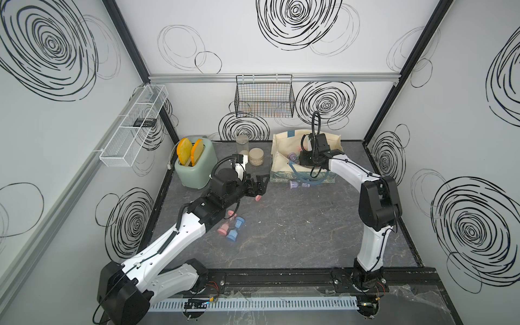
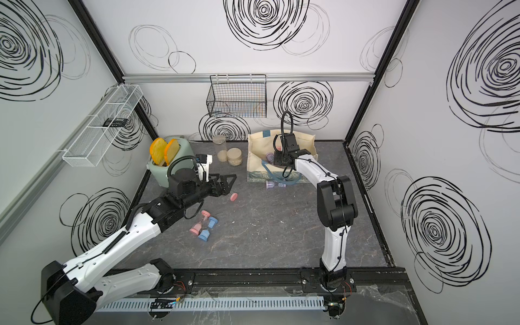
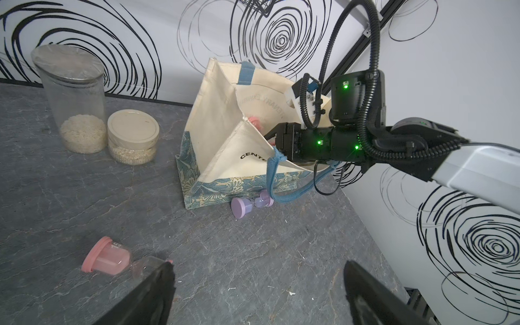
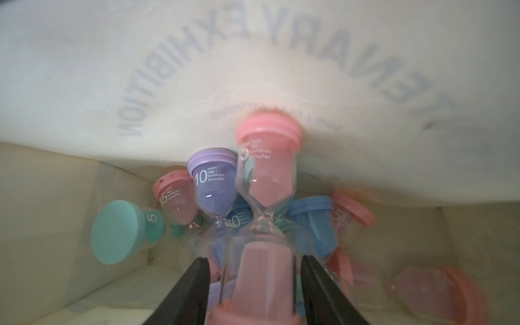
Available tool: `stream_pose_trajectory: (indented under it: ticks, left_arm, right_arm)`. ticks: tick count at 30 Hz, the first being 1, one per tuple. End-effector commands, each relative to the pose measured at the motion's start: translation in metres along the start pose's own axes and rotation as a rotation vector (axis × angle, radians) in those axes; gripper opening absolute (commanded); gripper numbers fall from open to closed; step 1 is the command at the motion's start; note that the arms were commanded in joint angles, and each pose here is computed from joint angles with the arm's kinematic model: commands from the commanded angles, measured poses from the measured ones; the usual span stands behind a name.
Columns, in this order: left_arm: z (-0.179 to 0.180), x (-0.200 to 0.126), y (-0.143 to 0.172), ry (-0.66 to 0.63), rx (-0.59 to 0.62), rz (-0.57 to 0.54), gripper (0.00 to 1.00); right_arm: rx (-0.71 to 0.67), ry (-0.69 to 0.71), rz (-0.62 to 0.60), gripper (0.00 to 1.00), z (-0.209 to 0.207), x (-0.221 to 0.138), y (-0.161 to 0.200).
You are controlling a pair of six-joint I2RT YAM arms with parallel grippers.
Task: Put the hourglass into the canvas bag
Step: Place the hourglass in the canvas bag.
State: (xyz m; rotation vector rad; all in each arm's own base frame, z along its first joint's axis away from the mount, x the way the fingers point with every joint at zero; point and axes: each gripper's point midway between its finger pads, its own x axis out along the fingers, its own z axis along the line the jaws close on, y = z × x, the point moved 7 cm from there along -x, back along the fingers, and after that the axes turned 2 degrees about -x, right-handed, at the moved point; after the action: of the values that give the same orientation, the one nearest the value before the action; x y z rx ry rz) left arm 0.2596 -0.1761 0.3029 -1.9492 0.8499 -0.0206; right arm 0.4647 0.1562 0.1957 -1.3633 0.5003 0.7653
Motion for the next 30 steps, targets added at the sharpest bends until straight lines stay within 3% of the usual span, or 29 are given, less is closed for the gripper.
stream_pose_trajectory:
  ticks: [1,8,16,24,30]
  left_arm:
    - [-0.004,-0.005,-0.007,0.031,-0.017,-0.037,0.96]
    - [-0.007,-0.010,-0.011,0.041,-0.014,-0.045,0.96]
    - [-0.008,-0.016,-0.010,0.050,0.004,-0.029,0.96]
    - [0.000,-0.020,0.003,0.026,0.013,0.006,0.96]
    - [0.006,-0.020,0.013,0.020,0.012,0.031,0.96]
  right_arm:
    - [-0.007,0.000,-0.048,0.63,0.001,-0.018,-0.019]
    - [-0.010,-0.047,-0.149,0.77,0.012,-0.063,-0.042]
    - [-0.012,-0.069,-0.269,0.85,0.027,-0.129,-0.048]
    - [0.059,-0.065,-0.258,0.89,0.039,-0.166,0.003]
    - [0.111,-0.141,-0.198,0.91,0.056,-0.160,0.065]
